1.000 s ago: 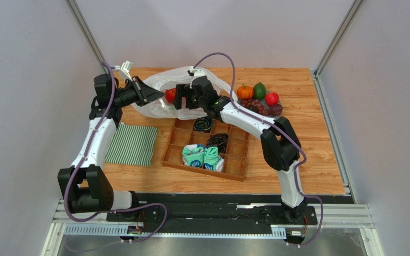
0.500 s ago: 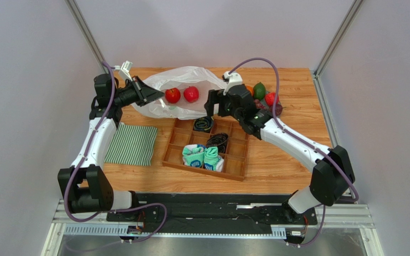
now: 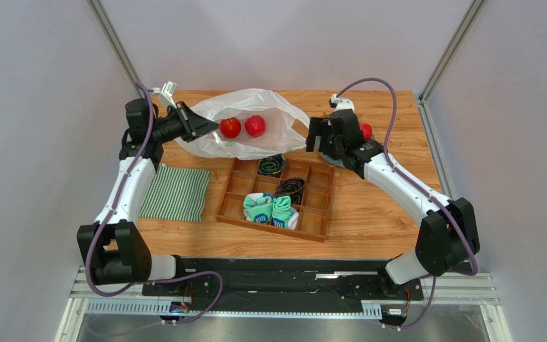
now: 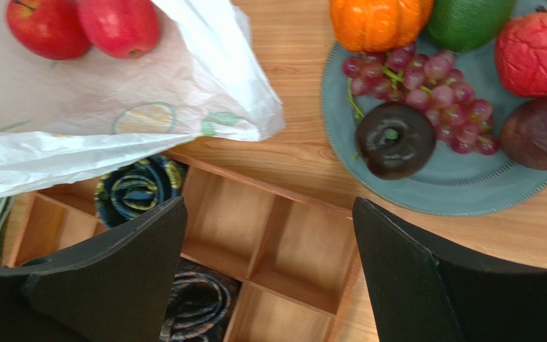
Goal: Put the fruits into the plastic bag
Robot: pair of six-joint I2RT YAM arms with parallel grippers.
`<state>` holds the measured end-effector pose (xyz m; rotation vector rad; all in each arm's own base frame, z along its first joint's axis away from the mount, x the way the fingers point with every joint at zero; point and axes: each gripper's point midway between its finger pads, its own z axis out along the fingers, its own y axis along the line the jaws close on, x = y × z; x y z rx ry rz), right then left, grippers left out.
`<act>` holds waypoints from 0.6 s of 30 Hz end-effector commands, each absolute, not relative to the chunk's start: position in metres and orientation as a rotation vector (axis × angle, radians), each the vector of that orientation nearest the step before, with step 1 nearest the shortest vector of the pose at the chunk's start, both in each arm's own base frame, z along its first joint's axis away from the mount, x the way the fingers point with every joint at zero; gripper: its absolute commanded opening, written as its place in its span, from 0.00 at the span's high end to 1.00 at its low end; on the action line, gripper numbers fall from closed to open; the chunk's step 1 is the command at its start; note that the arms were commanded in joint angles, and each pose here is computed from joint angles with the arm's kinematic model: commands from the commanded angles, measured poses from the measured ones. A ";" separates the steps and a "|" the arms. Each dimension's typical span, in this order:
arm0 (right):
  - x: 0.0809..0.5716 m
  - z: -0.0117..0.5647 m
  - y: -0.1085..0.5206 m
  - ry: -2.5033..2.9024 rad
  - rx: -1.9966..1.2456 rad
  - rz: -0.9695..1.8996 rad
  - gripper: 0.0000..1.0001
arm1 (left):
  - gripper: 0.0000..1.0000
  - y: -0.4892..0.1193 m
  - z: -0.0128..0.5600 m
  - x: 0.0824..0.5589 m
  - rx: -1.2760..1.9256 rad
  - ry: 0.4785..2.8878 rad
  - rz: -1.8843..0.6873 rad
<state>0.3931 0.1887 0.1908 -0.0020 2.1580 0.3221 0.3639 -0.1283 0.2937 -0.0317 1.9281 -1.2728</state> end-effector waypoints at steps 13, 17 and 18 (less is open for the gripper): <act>0.437 0.134 0.119 2.381 0.167 0.034 0.04 | 1.00 -0.126 0.317 0.360 0.037 1.855 -1.239; 0.451 0.120 0.119 2.406 0.165 0.033 0.03 | 1.00 -0.126 0.316 0.360 0.035 1.858 -1.240; 0.453 0.118 0.120 2.412 0.160 0.034 0.02 | 1.00 -0.126 0.316 0.361 0.033 1.859 -1.240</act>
